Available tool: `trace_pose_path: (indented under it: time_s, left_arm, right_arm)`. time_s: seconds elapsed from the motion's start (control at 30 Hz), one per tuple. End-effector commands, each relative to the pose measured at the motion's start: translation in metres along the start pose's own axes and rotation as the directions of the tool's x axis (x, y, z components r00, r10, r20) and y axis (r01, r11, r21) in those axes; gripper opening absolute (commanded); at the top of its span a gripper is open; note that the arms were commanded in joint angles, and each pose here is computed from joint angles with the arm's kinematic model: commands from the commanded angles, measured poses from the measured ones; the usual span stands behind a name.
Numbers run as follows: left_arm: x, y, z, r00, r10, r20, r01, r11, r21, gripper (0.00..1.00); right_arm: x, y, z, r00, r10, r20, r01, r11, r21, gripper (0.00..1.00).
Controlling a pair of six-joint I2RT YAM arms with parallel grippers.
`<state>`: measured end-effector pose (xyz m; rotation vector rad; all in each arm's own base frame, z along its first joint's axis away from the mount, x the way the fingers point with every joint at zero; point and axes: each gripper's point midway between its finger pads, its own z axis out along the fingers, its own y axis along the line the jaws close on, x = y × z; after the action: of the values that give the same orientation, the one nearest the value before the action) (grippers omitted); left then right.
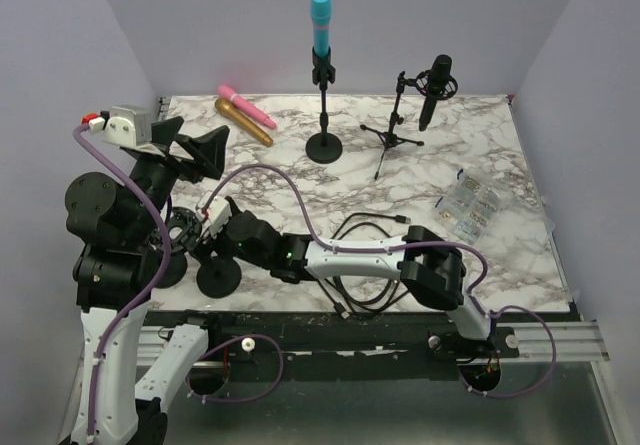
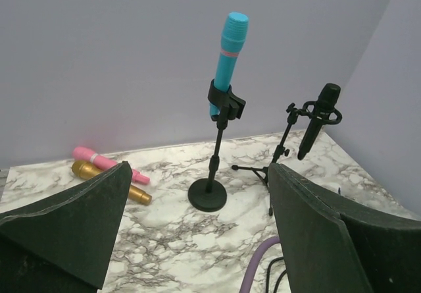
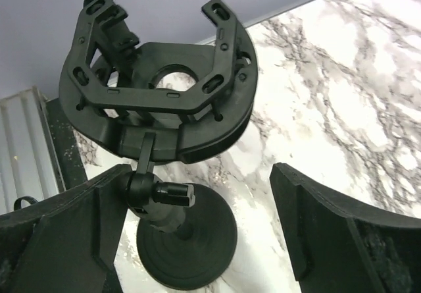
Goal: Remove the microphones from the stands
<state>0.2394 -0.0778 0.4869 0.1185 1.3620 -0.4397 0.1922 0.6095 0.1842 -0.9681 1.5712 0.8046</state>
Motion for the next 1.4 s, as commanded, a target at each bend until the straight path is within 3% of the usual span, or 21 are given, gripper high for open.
trace_pose_path:
  time_s: [0.0,0.37,0.57,0.8,0.97,1.2,1.37]
  left_arm:
    - [0.003,0.011,0.006,1.000,0.029,0.003,-0.029,0.999,-0.041,0.88]
    - [0.030,0.009,0.028,0.998,-0.007,-0.069,0.007,1.000,0.006,0.88]
    - [0.056,-0.001,0.047,0.987,-0.049,-0.153,0.061,0.995,0.075,0.88]
    - [0.094,-0.016,0.073,0.949,-0.050,-0.312,0.088,0.990,0.110,0.89]
    - [0.095,-0.041,0.080,0.916,-0.104,-0.387,0.195,0.960,0.203,0.89]
    - [0.123,-0.015,0.077,0.925,-0.035,-0.378,0.090,0.988,0.129,0.91]
    - [0.135,-0.011,0.071,0.927,-0.027,-0.374,0.077,0.990,0.118,0.94]
  right_arm:
    - [-0.061,-0.019,-0.031,0.995,0.039,0.094,-0.049,0.993,0.103,0.96]
    - [-0.052,-0.090,-0.151,0.994,0.046,0.097,-0.080,0.922,0.379,0.96]
    - [-0.020,-0.141,-0.228,0.983,0.133,0.130,-0.182,0.821,0.541,0.96]
    - [-0.005,-0.195,-0.295,0.939,0.254,0.232,-0.344,0.699,0.627,0.95]
    - [-0.018,-0.229,-0.301,0.939,0.258,0.227,-0.343,0.659,0.670,0.95]
    - [-0.063,-0.282,-0.261,0.954,0.247,0.170,-0.294,0.657,0.694,0.98]
    - [-0.117,-0.313,-0.233,0.957,0.211,0.197,-0.288,0.667,0.687,1.00]
